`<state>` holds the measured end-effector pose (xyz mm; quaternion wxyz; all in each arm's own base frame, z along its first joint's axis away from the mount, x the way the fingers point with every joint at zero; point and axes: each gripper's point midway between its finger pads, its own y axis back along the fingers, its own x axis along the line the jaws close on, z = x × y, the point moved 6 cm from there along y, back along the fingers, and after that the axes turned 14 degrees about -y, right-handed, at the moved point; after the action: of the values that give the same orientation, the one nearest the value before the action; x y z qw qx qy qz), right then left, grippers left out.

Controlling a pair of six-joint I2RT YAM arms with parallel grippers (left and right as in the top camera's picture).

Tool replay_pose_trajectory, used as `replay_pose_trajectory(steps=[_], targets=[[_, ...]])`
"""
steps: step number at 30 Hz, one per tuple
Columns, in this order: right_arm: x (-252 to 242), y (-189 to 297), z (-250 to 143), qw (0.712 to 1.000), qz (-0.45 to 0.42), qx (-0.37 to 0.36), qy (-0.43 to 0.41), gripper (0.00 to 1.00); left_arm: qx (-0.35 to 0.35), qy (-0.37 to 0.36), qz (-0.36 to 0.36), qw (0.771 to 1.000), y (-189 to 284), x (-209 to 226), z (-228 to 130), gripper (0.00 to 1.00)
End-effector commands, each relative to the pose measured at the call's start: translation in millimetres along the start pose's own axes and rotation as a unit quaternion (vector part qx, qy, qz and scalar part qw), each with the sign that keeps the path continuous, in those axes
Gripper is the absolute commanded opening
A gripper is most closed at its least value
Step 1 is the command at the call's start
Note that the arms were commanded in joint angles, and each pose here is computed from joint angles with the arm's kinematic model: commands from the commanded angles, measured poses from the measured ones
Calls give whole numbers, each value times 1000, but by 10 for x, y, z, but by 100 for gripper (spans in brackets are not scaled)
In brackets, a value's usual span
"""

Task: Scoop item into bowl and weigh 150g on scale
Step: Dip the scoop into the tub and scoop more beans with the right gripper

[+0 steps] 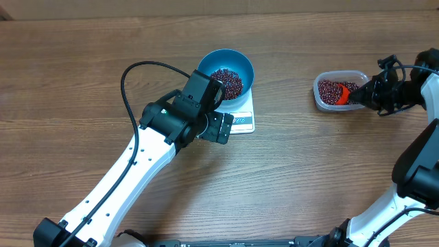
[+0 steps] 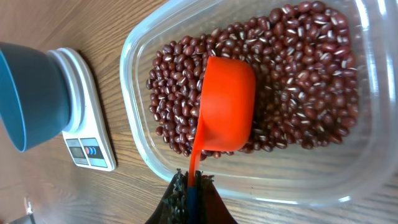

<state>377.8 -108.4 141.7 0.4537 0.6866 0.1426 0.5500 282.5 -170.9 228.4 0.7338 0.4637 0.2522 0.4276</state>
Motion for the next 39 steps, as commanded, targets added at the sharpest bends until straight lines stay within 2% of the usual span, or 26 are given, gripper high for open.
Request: replay_pose_trajectory(steps=[1,31,39], targets=[[-2,-104,-70,999,30,15,2,4,-2,-7,5,1000,13,14,-12,99],[-40,-248,-41,998,68,11,-16,3,-2,-7,5,1000,13,14,-12,99],[-42,-162,-44,994,107,9,-33,4,-2,-7,5,1000,13,14,-12,100]])
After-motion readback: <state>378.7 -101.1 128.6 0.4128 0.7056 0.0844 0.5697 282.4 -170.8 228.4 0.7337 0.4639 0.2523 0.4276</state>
